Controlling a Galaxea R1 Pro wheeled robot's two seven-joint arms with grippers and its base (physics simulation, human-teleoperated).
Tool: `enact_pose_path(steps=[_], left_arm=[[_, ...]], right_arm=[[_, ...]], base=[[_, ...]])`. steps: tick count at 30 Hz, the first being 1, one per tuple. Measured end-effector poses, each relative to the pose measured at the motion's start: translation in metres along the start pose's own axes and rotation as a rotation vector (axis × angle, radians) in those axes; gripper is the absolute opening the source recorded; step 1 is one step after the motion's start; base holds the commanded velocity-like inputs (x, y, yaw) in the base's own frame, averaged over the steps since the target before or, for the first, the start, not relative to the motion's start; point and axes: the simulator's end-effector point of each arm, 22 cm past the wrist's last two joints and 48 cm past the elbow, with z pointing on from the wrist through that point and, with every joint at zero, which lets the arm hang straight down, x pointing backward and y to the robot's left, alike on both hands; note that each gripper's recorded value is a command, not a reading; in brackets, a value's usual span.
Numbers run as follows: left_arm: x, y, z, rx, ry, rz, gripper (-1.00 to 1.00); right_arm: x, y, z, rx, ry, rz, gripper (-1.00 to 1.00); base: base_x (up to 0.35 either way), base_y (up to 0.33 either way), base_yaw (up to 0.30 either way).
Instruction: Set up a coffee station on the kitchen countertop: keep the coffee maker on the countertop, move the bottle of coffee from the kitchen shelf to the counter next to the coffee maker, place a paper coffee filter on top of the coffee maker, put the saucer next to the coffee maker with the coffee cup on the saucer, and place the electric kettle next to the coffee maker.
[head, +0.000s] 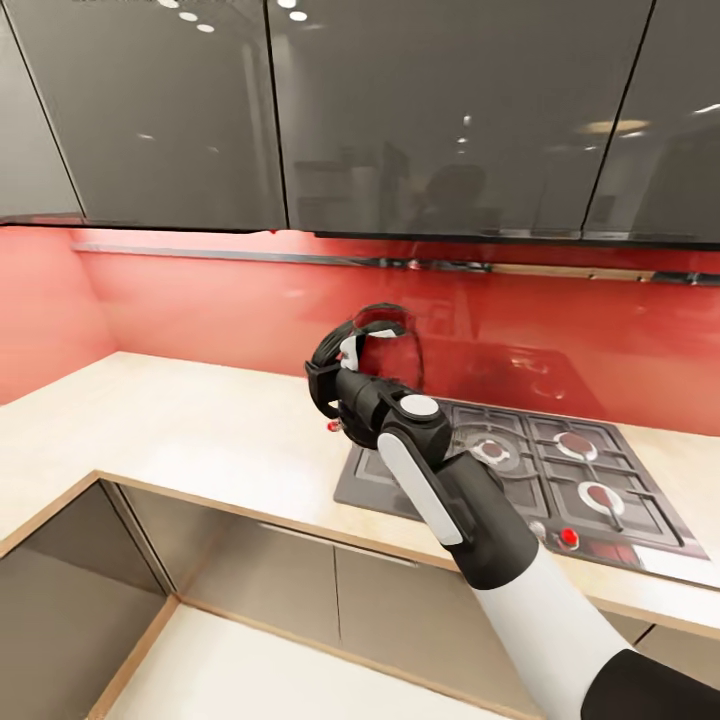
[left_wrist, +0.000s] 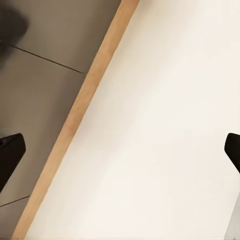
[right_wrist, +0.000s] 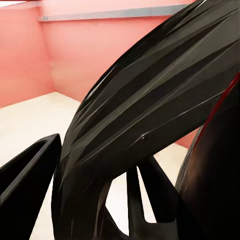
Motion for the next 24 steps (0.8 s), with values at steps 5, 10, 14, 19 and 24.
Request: enact_pose_path(steps=[5, 10, 14, 19, 24], left_arm=[[0.0000, 0.0000, 0.0000, 0.000, 0.000, 0.000, 1.00], [0.0002, 0.0001, 0.0000, 0.000, 0.001, 0.000, 1.00], [0.0008, -0.0003, -0.0001, 0.001, 0.002, 0.001, 1.00], [0.0014, 0.0000, -0.0001, 0.000, 0.003, 0.002, 1.00], [0.0022, -0.0004, -0.0002, 0.001, 0.005, 0.003, 1.00]], right_arm=[[-0.0004, 0.0012, 0.0001, 0.000, 0.000, 0.002, -1.00], [0.0003, 0.0020, 0.0004, -0.002, 0.002, 0.001, -1.00], [0.0007, 0.0020, 0.0007, -0.002, 0.003, 0.001, -1.00], [0.0015, 0.0011, 0.0012, -0.001, 0.003, 0.003, -1.00], [0.0026, 0.0006, 0.0018, 0.000, 0.005, 0.004, -1.00]], base=[[0.000, 0.000, 0.277], [0.000, 0.000, 0.277], [0.000, 0.000, 0.277], [0.000, 0.000, 0.277], [0.000, 0.000, 0.277]])
